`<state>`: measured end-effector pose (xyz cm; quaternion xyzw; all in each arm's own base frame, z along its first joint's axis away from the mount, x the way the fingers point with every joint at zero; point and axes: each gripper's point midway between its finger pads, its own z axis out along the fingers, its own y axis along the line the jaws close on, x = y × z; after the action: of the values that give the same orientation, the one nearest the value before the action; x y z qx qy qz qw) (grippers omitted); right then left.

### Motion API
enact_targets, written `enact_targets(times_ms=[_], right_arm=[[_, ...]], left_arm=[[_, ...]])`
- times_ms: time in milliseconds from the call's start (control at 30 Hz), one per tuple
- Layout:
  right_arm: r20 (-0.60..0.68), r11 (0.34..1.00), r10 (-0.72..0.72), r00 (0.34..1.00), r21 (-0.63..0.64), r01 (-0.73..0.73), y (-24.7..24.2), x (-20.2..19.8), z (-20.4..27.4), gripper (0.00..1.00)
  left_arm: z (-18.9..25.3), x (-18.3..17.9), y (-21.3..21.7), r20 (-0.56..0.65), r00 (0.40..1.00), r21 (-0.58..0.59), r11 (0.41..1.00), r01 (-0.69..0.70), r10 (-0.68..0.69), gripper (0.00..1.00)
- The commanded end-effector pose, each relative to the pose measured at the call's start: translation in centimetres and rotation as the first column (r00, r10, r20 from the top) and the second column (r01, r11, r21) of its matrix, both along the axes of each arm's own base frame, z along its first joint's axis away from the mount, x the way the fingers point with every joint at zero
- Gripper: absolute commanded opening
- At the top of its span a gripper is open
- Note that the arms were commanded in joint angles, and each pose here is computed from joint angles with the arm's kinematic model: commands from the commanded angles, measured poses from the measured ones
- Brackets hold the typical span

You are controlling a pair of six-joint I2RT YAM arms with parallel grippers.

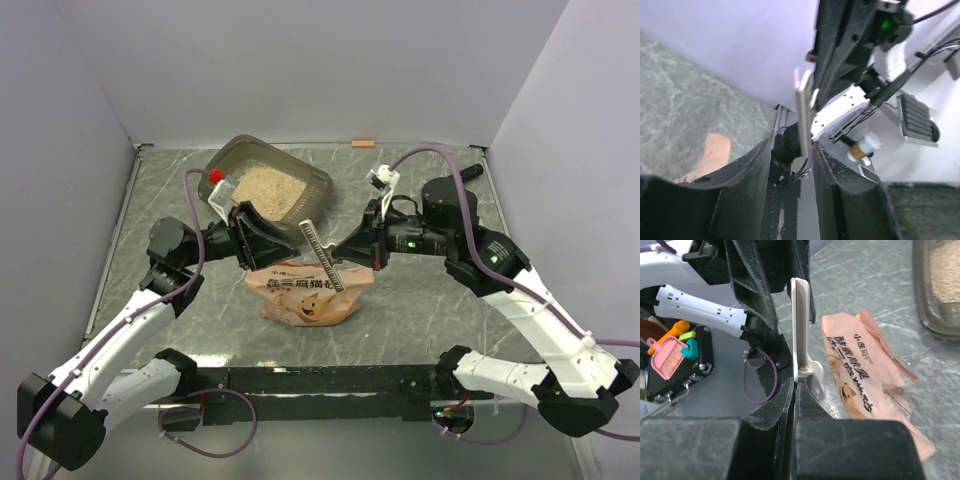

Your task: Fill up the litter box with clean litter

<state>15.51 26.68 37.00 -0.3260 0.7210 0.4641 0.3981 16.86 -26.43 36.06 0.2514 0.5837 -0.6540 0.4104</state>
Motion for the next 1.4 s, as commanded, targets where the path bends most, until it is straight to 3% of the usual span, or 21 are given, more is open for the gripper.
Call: enact_targets(times_ms=[0,400,700,1367], right_arm=[[0.071,0.998,0.008,0.997,0.061,-0.013,1.3,0.5,2.4,0.00],[0.051,0.995,0.055,0.997,0.086,-0.060,3.6,-0.3,2.2,0.00],[0.085,0.998,-0.030,0.996,0.051,0.025,2.5,0.3,2.3,0.00],[0.063,0.999,0.017,0.998,0.038,-0.019,2.9,-1.2,0.6,0.00]], left_arm=[[3.7,-2.8,1.1,0.120,0.991,-0.126,0.989,0.078,-0.063,0.44],[3.3,-2.5,1.3,0.147,0.989,-0.105,0.994,0.026,-0.010,0.45],[2.5,-2.6,1.5,0.160,0.987,-0.065,0.998,0.018,-0.007,0.44],[3.1,-1.4,1.5,0.206,0.978,-0.045,0.999,-0.028,0.037,0.46]])
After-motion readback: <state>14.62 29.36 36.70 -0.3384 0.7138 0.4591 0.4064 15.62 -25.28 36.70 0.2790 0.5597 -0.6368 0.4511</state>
